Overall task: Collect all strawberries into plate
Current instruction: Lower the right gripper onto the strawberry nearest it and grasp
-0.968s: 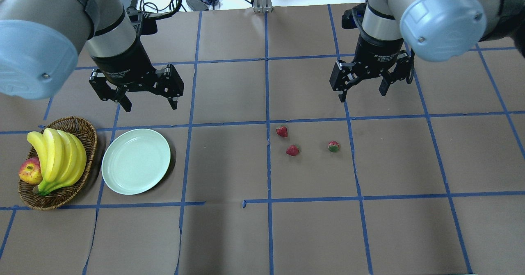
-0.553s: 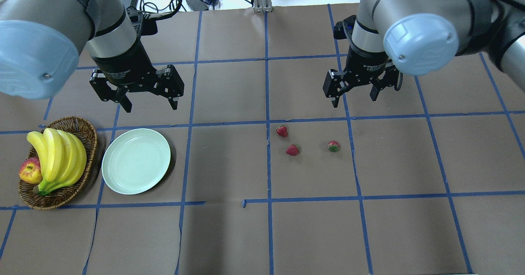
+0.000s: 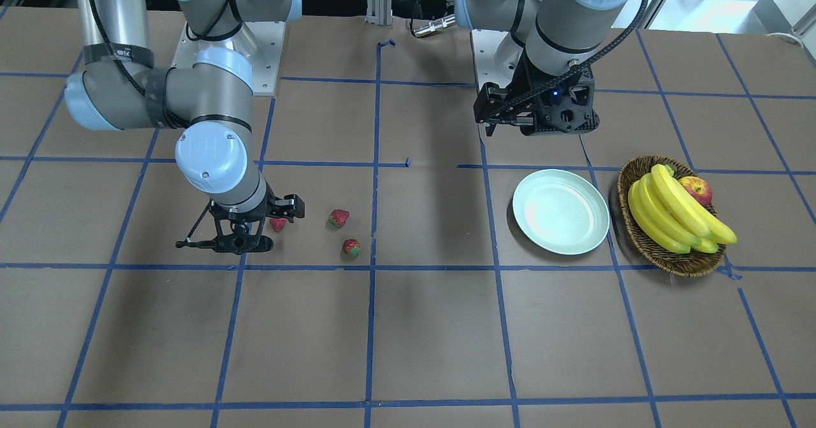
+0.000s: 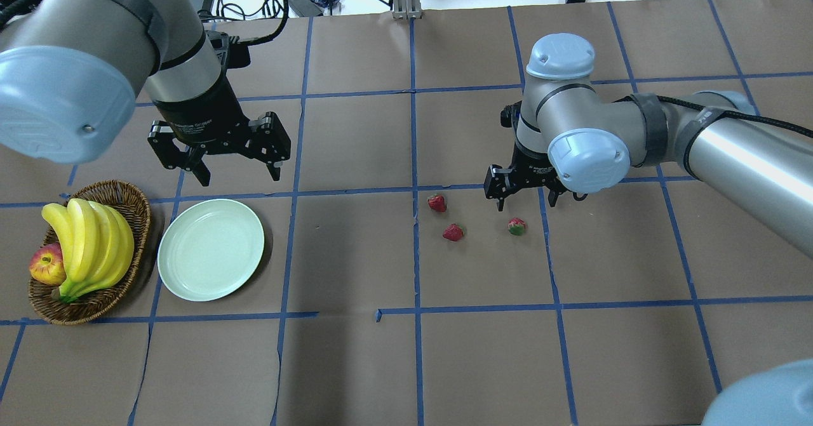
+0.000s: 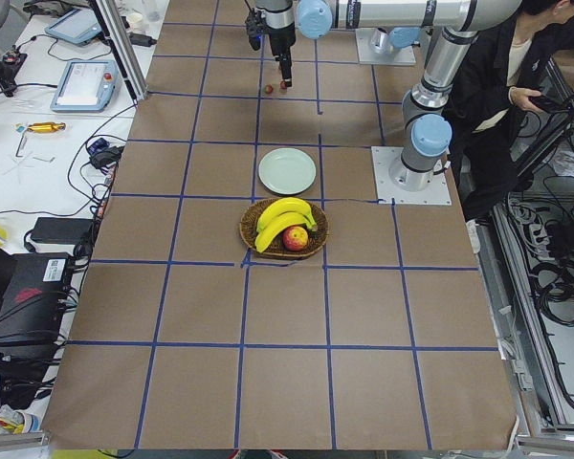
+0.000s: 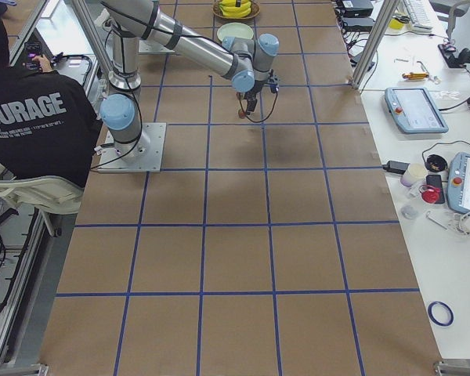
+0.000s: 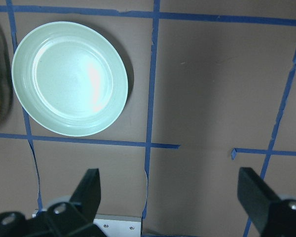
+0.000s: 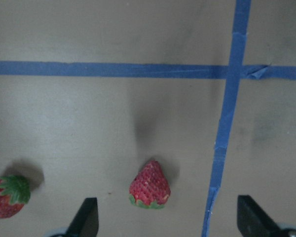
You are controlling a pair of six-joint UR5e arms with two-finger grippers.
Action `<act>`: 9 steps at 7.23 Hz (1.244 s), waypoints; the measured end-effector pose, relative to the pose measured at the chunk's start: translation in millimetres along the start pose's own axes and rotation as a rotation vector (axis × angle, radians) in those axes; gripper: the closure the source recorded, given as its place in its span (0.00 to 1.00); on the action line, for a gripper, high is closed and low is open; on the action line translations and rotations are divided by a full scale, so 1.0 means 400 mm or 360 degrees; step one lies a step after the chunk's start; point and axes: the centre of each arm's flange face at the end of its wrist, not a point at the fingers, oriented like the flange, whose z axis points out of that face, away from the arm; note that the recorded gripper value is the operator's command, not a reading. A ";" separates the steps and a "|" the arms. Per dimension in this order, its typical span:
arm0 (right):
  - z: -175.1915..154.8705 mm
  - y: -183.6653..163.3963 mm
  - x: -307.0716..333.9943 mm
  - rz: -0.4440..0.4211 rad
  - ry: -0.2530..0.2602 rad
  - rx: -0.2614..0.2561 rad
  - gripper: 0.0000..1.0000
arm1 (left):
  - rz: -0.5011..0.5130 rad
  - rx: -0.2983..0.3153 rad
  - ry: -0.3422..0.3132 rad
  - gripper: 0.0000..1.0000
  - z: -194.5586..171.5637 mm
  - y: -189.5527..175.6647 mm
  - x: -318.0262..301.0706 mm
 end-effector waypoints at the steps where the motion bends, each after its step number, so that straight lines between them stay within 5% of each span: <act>1: 0.026 0.007 0.000 0.0035 0.0002 -0.0031 0.00 | 0.0006 -0.0001 -0.0002 0.00 0.003 0.002 0.007; 4: 0.061 0.014 0.000 0.0125 0.0008 -0.0070 0.24 | 0.0011 -0.0006 -0.0004 0.00 0.008 0.002 0.013; 6: 0.078 0.009 -0.001 0.0125 0.0009 -0.0084 0.80 | 0.0012 -0.0006 -0.0004 0.00 0.009 0.002 0.013; 7: 0.079 0.007 0.000 0.0119 0.0008 -0.0079 1.00 | 0.0012 -0.0007 -0.0004 0.00 0.009 0.002 0.013; 9: 0.074 0.002 0.000 0.0116 0.0006 -0.0061 1.00 | 0.0012 -0.0007 -0.0005 0.00 0.009 0.003 0.013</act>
